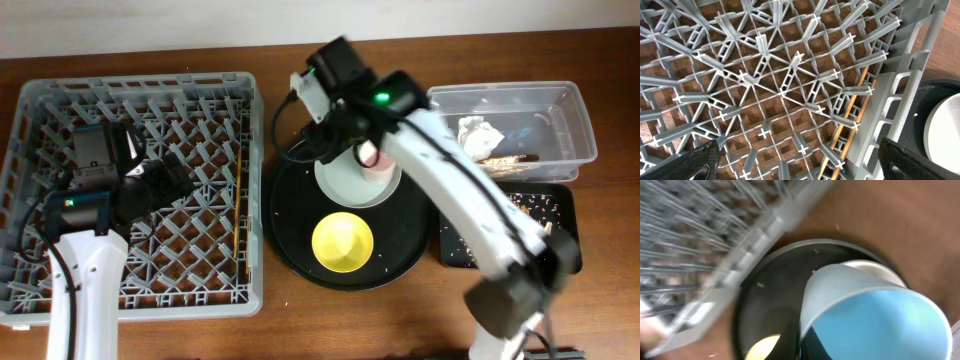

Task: Sort waste into correct bins and load items into the dishwasher rack
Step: 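Lift the blue cup and tilt it toward the left gripper, then close the left gripper on the blue cup held by the right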

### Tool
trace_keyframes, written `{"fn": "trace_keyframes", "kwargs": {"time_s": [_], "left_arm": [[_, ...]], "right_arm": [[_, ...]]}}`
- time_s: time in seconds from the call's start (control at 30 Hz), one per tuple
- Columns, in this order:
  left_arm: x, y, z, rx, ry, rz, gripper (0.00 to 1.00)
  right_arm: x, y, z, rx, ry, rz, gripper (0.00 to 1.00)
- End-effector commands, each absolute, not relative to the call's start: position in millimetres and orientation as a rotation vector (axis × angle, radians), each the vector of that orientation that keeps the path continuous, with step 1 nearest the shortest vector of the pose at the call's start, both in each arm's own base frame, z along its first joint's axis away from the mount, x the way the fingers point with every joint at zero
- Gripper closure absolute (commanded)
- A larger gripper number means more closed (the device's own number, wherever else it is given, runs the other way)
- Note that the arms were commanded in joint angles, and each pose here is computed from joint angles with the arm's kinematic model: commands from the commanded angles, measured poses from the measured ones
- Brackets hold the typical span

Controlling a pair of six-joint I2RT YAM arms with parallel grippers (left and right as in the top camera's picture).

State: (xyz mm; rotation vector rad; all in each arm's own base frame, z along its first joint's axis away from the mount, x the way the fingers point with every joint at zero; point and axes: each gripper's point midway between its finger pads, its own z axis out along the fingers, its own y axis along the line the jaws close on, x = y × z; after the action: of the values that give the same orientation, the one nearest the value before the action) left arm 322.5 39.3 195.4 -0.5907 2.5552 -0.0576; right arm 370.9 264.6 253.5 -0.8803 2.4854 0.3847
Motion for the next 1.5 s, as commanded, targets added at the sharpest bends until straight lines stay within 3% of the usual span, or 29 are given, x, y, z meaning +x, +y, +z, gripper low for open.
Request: {"fn": "trace_keyframes", "kwargs": {"time_s": [0.0, 0.2, 0.33, 0.43, 0.5, 0.57, 0.63, 1.03, 1.47], "left_arm": [[323, 42, 203, -0.604, 2.526, -0.054, 0.01], [323, 42, 203, -0.605, 2.526, -0.054, 0.01], [330, 31, 207, -0.58, 2.506, -0.142, 0.01], [330, -33, 221, -0.247, 2.518, -0.582, 0.01], [313, -99, 264, 0.257, 2.3, -1.043, 0.01], [283, -133, 313, 0.536, 1.992, -1.399, 0.01], [264, -142, 344, 0.625, 1.799, -1.599, 0.01], [233, -185, 356, 0.856, 1.686, -1.737, 0.01], [220, -201, 359, 0.948, 1.65, -1.763, 0.01]], "right_arm": [[327, 249, 335, -0.861, 2.341, 0.55, 0.96], [283, 193, 383, -0.745, 2.312, 0.731, 0.96], [260, 187, 384, -0.877, 2.275, 0.937, 0.96], [245, 187, 387, -0.975, 2.209, 1.051, 0.96], [245, 184, 388, -0.981, 2.198, 1.061, 0.96], [240, 187, 392, -1.011, 2.158, 1.102, 0.96], [233, 194, 400, -1.05, 2.087, 1.181, 0.96], [223, 219, 427, -1.082, 1.665, 1.666, 0.96], [207, 249, 406, -1.23, 1.637, 1.715, 0.96]]}}
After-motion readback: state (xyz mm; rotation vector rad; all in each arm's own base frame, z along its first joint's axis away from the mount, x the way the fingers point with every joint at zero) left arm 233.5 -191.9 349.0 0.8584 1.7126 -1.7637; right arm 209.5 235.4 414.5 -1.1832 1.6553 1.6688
